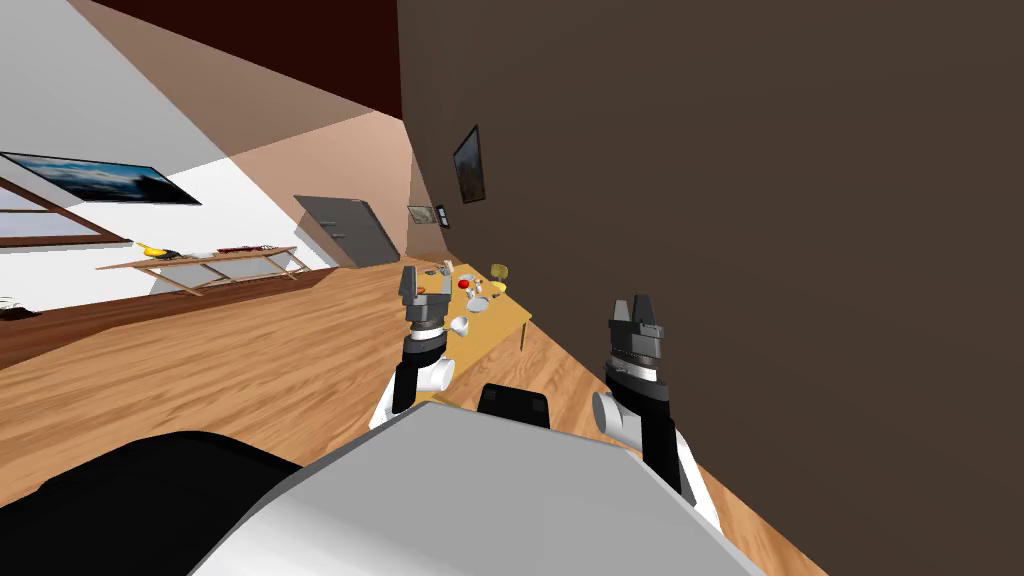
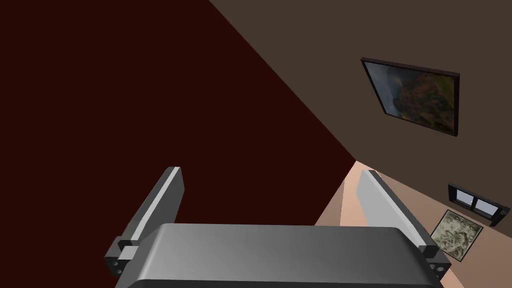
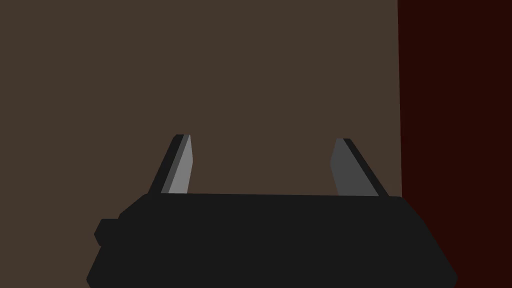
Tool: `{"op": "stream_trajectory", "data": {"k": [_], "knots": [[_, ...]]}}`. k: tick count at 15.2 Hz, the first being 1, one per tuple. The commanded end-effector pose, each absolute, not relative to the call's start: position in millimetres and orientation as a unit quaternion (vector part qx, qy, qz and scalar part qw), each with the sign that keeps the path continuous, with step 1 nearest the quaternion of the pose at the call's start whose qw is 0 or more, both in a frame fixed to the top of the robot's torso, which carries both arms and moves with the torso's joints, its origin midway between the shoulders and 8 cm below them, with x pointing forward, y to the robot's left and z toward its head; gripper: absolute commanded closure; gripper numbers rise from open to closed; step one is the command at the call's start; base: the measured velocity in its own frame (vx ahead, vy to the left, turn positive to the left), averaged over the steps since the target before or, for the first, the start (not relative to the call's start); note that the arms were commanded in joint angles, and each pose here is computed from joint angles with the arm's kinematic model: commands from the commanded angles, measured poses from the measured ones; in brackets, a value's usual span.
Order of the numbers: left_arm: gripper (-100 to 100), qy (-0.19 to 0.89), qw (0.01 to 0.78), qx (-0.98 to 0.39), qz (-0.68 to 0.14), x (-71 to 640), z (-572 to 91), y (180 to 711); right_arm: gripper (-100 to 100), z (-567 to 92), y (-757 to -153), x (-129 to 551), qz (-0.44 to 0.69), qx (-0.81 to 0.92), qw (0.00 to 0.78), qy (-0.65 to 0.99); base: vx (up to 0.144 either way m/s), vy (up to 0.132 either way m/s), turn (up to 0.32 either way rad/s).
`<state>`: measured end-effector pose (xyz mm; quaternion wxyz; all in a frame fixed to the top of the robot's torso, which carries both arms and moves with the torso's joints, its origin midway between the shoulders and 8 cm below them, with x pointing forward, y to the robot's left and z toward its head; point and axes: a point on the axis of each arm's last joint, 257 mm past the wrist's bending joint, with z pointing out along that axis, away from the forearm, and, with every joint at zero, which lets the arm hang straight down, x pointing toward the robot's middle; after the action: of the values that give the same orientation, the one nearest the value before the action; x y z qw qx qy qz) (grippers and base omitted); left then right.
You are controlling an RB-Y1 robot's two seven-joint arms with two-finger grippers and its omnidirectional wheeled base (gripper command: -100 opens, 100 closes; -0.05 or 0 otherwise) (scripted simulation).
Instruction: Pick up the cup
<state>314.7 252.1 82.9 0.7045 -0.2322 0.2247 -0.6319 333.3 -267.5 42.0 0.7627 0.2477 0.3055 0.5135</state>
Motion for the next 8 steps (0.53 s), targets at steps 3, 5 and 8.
{"op": "stream_trajectory", "data": {"k": [3,5,8], "knots": [[-100,0.263,0.694,-0.228,-0.63,324.3,71.2,248.0,0,42.0,-267.5,333.3,0.514,0.248,0.763,0.305,0.004,-0.005,-0.025],[-100,0.281,0.688,-0.231,-0.628,330.3,63.8,248.2,0,42.0,-267.5,333.3,0.514,0.248,0.763,0.305,0.011,-0.011,-0.045],[-100,0.318,0.674,-0.247,-0.619,345.2,44.1,253.2,0,42.0,-267.5,333.3,0.514,0.248,0.763,0.305,0.009,-0.014,-0.044]]}}
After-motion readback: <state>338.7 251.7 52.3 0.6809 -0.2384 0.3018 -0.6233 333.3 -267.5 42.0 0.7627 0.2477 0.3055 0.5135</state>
